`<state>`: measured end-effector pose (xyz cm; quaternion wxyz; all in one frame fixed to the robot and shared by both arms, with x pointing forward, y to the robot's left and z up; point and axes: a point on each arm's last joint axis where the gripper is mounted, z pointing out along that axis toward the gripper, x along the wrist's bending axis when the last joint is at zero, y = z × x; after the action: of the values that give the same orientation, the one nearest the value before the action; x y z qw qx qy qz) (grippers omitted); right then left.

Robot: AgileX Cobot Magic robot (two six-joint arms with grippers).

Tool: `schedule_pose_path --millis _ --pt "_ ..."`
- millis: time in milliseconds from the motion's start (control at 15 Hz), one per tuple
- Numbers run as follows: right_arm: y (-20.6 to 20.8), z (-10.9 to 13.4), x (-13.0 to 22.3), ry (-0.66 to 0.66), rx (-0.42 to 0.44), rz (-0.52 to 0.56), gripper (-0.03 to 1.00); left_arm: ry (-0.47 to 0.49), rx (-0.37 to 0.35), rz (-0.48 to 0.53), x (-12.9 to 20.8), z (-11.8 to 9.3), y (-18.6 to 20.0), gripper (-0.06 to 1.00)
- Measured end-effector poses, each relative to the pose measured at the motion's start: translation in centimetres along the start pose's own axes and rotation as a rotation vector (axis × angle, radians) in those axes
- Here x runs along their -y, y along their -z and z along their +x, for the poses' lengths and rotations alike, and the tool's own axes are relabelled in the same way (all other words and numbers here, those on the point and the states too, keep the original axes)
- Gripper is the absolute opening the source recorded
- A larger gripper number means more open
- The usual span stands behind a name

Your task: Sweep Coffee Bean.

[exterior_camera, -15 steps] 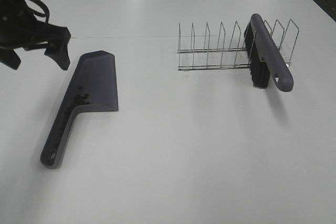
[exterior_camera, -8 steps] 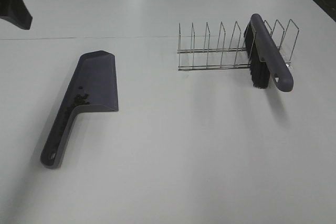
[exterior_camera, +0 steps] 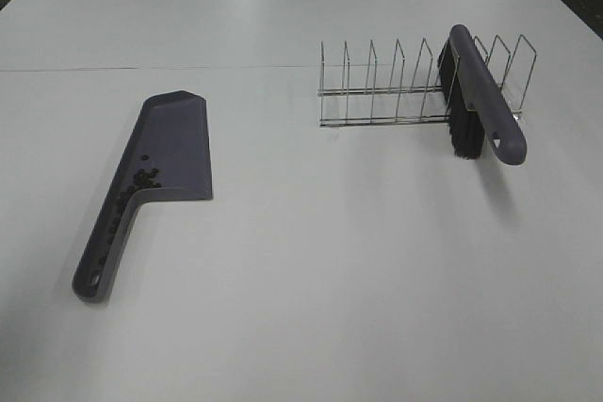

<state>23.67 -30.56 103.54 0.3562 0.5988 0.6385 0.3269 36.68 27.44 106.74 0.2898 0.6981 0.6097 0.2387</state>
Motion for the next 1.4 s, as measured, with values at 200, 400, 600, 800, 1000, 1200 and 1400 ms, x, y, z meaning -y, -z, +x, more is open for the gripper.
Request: schedule_pose_path --millis 200,400,600,800,1000,1200,1400 --pt "0.0 0.0 0.0 0.0 0.0 0.0 0.74 -0.007 -0.018 -0.081 2.5 0.6 2.7 0.9" --pt "0.0 0.0 0.0 0.001 0.0 0.0 0.74 -0.003 -0.035 -0.144 5.4 1.2 5.1 0.9" --pt "0.0 0.0 0.0 0.001 0.0 0.0 0.74 0.01 -0.021 -0.292 6.8 1.5 7.3 0.9" --pt "0.0 0.0 0.0 0.001 0.0 0.0 0.74 0.02 -0.012 -0.368 8.0 1.6 8.5 0.9" --pt "0.0 0.0 0.0 -0.001 0.0 0.0 0.74 0.034 0.016 -0.292 9.6 1.5 8.5 0.9" --pt "0.0 0.1 0.0 -0.007 -0.01 0.0 0.74 -0.012 0.069 -0.278 9.8 1.0 8.4 0.9" --pt "0.0 0.2 0.0 -0.014 -0.023 0.0 0.74 -0.069 0.146 -0.268 10.0 0.2 8.3 0.9"
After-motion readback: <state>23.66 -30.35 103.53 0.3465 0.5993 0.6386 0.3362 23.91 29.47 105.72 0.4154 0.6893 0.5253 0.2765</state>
